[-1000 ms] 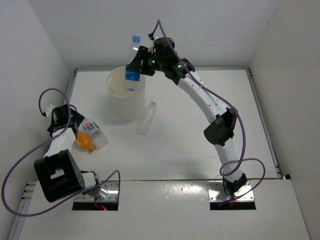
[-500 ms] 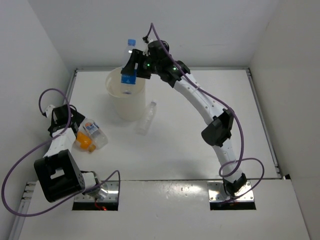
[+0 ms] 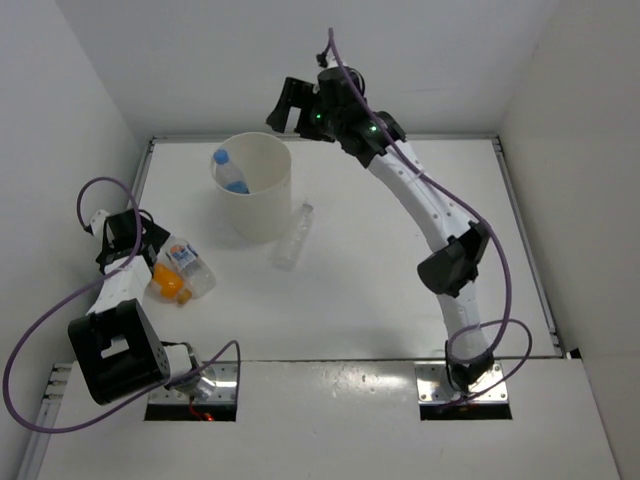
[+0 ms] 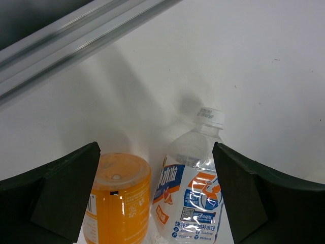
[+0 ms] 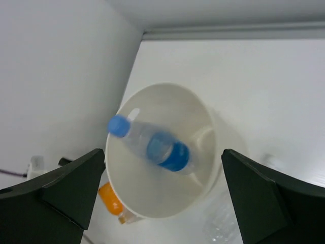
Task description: Put the plastic bottles in the bin
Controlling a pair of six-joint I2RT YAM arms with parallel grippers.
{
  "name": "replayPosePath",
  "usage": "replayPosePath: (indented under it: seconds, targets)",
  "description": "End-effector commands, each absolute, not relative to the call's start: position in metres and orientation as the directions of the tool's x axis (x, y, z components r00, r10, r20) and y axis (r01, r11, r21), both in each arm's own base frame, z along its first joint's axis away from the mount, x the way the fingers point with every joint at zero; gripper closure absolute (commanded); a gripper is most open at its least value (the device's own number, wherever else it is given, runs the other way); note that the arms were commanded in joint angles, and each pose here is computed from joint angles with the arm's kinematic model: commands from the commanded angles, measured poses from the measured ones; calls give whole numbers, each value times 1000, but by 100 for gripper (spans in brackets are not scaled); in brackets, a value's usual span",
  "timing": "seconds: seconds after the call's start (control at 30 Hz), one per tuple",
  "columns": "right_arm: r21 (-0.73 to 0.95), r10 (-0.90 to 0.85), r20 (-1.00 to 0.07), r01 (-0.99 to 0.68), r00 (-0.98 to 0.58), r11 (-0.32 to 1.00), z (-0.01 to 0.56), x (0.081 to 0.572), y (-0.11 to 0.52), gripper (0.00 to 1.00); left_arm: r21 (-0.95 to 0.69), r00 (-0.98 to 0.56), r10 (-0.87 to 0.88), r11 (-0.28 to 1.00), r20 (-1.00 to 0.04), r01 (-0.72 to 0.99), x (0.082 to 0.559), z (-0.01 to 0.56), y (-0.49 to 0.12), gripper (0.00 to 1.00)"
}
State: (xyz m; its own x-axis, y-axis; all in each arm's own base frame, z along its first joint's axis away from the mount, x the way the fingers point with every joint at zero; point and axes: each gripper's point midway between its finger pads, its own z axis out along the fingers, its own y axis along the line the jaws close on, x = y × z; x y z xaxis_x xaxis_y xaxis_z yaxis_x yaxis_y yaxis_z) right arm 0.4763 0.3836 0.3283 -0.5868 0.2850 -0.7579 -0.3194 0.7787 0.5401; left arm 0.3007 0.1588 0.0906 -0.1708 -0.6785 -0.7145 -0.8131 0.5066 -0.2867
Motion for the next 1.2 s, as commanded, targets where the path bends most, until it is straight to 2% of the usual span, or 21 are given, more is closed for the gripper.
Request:
replayPosePath:
  seconds: [0.0, 0.13, 0.17, 0.2, 0.23, 0.27, 0.33, 0.4, 0.43, 0.47, 0.57, 0.6, 0.77, 0.87, 1.0, 1.07, 1.17]
  targets:
    - [450, 356, -868, -242, -347, 860, 418, 469, 311, 0, -304, -138, -661, 508, -737, -806, 304, 104, 163, 0]
    - [390, 317, -901, -233, -296, 891, 426, 448, 279, 0, -304, -138, -661, 508, -737, -806, 304, 104, 163, 0]
    - [371, 278, -893, -226, -354, 901, 387, 443, 279, 0, -304, -138, -661, 508, -737, -806, 304, 104, 163, 0]
    - [415, 350, -905, -319, -244, 852, 437, 421, 272, 0, -300, -135, -658, 503, -740, -810, 303, 104, 164, 0]
    - [423, 367, -904, -335, -221, 842, 438, 414, 265, 0, -300, -135, -658, 503, -740, -810, 303, 104, 164, 0]
    - [456, 378, -883, -312, -278, 834, 403, 408, 265, 5, -300, -135, -658, 503, -740, -810, 303, 104, 164, 0]
    - [506, 446, -841, -154, -305, 849, 379, 407, 235, 7, -290, -138, -658, 498, -740, -817, 300, 100, 165, 0]
    - [574, 523, -748, -4, -409, 819, 325, 405, 225, 1, -291, -137, -658, 498, -741, -817, 298, 100, 164, 0]
    - [588, 532, -705, 31, -469, 808, 300, 402, 228, 1, -279, -152, -657, 503, -739, -818, 296, 98, 163, 0]
    - [610, 499, -620, 27, -606, 792, 254, 392, 247, 1, -279, -152, -656, 503, -739, -818, 296, 98, 163, 0]
    - [684, 419, -476, -26, -773, 729, 212, 376, 283, 1, -266, -167, -655, 508, -737, -819, 294, 99, 163, 0]
    - [680, 414, -417, 24, -809, 733, 187, 376, 289, 1, -266, -167, -655, 508, -737, -819, 294, 99, 163, 0]
    - [721, 451, -291, 117, -843, 683, 157, 379, 301, 1, -296, -144, -689, 478, -710, -827, 292, 97, 158, 0]
    - [758, 479, -134, 222, -868, 614, 126, 376, 314, 1, -297, -161, -710, 475, -686, -828, 286, 91, 151, 0]
    - [773, 442, -64, 235, -895, 589, 99, 381, 340, 1, -314, -142, -745, 436, -652, -843, 279, 82, 143, 0]
    - [783, 428, -9, 260, -904, 565, 94, 380, 349, 1, -335, -121, -736, 440, -667, -833, 280, 92, 143, 0]
    - [750, 438, 96, 354, -894, 559, 73, 371, 346, 1, -275, -168, -705, 469, -689, -839, 272, 100, 146, 0]
